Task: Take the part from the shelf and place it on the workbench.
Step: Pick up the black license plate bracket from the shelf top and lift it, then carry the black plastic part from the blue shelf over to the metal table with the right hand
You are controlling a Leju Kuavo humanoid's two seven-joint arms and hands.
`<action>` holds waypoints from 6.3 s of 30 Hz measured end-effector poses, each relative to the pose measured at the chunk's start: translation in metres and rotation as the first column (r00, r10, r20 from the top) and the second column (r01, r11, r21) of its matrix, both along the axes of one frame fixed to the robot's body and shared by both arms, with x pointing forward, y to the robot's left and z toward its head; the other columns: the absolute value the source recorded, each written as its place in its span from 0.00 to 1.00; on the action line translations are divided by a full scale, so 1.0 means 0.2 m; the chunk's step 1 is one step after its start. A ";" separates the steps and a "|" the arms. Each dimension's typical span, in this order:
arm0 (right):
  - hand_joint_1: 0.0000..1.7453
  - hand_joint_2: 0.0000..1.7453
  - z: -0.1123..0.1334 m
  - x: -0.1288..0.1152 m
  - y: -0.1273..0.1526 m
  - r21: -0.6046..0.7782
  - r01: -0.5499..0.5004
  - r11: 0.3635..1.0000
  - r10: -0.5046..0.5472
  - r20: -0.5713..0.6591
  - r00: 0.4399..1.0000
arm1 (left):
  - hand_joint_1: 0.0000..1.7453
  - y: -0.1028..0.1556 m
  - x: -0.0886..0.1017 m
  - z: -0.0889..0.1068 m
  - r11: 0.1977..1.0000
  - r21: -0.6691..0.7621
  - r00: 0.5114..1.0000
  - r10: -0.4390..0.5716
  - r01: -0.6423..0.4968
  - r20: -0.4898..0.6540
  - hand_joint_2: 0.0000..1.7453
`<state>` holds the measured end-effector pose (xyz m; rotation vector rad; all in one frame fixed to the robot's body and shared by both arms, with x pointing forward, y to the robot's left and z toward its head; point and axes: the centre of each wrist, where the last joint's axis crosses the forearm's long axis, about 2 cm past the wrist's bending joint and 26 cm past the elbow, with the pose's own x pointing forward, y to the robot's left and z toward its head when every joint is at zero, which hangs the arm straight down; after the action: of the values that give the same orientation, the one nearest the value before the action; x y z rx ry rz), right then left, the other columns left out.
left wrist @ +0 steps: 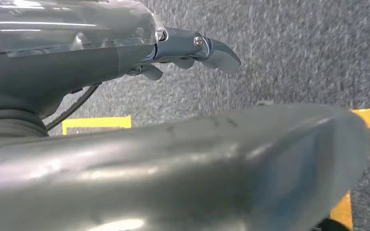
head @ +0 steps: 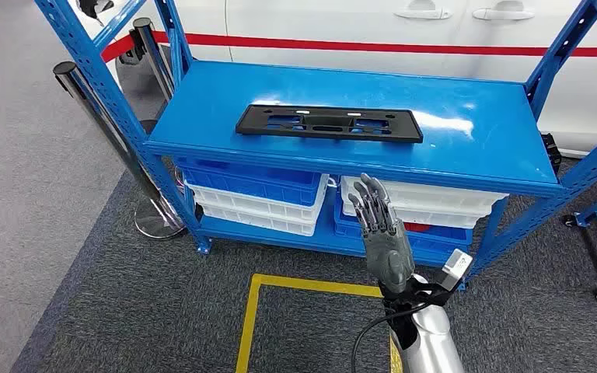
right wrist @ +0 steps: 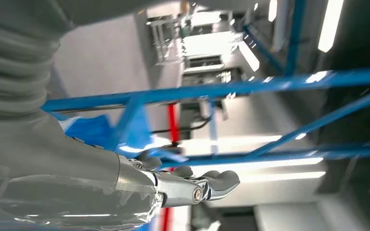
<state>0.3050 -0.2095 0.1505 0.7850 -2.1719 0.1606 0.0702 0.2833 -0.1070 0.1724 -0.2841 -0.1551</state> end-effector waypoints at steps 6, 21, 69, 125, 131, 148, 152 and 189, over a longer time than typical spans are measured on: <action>0.00 0.00 0.22 -0.01 0.12 0.039 -0.068 0.997 0.060 0.185 0.981 | 0.00 -0.01 0.01 0.00 1.000 -0.001 1.000 -0.002 0.002 -0.009 0.00; 0.00 0.00 0.45 -0.12 0.28 0.068 -0.163 0.984 0.126 0.379 0.917 | 0.00 -0.05 0.02 0.00 1.000 -0.014 0.999 -0.011 0.011 -0.039 0.00; 0.00 0.00 0.47 -0.14 0.30 0.043 -0.246 0.968 0.208 0.408 0.889 | 0.00 -0.07 0.02 0.00 0.999 -0.018 0.999 -0.029 0.028 -0.035 0.00; 0.00 1.00 0.45 -0.12 0.31 0.019 -0.202 0.979 0.180 0.376 0.909 | 0.00 -0.06 -0.02 0.00 1.000 0.003 0.998 -0.007 0.007 -0.063 0.00; 0.00 0.00 0.43 -0.12 0.31 0.019 -0.204 0.979 0.182 0.369 0.911 | 0.00 -0.06 -0.01 0.00 1.000 0.000 0.998 -0.008 0.008 -0.059 0.00; 0.00 0.00 0.41 -0.11 0.31 0.036 -0.213 0.976 0.189 0.340 0.921 | 0.00 -0.06 0.00 0.00 1.000 0.001 0.999 -0.012 0.012 -0.048 0.00; 0.00 0.00 0.39 -0.11 0.31 0.027 -0.217 0.976 0.197 0.321 0.926 | 0.00 -0.06 0.00 0.00 1.000 0.002 0.999 -0.020 0.020 -0.048 0.00; 0.00 0.00 0.38 -0.10 0.28 0.017 -0.242 0.970 0.226 0.299 0.927 | 0.00 -0.06 0.00 0.00 1.000 0.000 0.999 -0.024 0.024 -0.034 0.00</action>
<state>0.2846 -0.1528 0.2275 1.1116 -2.3622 0.3637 0.0702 0.2706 -0.1070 0.1669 -0.2524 -0.1813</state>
